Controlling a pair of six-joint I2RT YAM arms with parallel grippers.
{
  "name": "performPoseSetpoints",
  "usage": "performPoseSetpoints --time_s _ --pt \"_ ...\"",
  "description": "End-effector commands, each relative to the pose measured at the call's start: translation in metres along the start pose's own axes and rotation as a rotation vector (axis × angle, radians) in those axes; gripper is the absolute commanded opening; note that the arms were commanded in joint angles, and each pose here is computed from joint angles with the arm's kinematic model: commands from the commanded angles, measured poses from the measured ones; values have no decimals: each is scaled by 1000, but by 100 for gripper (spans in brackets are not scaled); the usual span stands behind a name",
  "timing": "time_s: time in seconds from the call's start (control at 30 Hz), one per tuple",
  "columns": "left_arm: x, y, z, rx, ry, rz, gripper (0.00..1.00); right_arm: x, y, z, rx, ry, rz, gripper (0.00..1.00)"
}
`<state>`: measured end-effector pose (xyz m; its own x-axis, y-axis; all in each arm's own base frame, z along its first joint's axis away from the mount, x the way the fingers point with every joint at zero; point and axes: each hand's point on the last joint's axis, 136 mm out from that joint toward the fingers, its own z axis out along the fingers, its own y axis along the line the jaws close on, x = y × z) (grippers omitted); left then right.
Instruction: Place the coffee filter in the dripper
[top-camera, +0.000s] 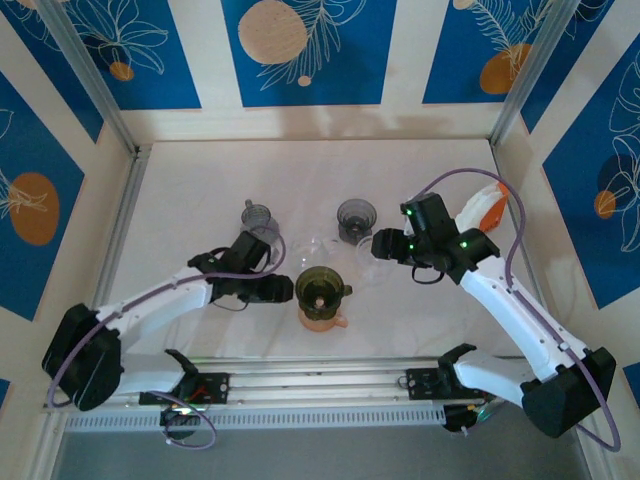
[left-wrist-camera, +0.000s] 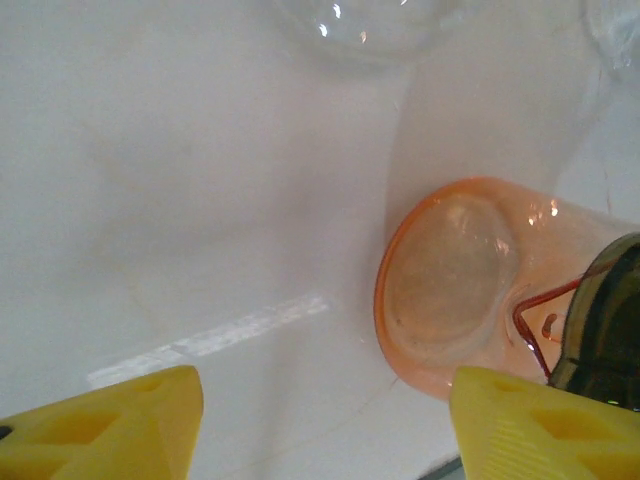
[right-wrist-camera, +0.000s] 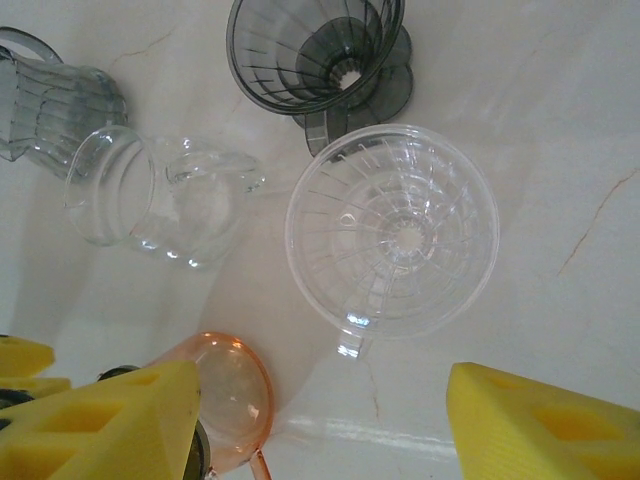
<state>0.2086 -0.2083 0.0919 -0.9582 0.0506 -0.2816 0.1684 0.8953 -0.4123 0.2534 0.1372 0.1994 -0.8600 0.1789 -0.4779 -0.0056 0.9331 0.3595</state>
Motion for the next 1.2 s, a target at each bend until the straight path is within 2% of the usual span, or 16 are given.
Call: performPoseSetpoints --time_s 0.0,0.03,0.07,0.3,0.47,0.57,0.8,1.0,1.17 --pt "-25 10 -32 -63 -148 7 77 1 -12 -5 45 -15 29 67" --pt "-31 9 -39 -59 -193 14 82 0 -14 -5 53 -19 33 67" --pt "-38 5 -49 -45 -247 26 99 -2 -16 -6 61 -24 38 67" --pt "-74 -8 -115 6 -584 97 100 -16 -47 -8 173 -71 95 67" --pt "-80 -10 -140 45 -735 117 100 -40 -92 -19 328 -139 180 65" --pt "-78 -9 -141 57 -756 114 100 -58 -119 -23 369 -186 261 64" --pt "-71 -5 -127 51 -697 112 100 -96 -191 -24 407 -259 519 60" --pt "-64 1 -122 44 -687 104 100 -117 -238 -13 449 -244 597 51" --pt "-61 6 -122 29 -692 99 100 -132 -261 -1 375 -236 635 49"
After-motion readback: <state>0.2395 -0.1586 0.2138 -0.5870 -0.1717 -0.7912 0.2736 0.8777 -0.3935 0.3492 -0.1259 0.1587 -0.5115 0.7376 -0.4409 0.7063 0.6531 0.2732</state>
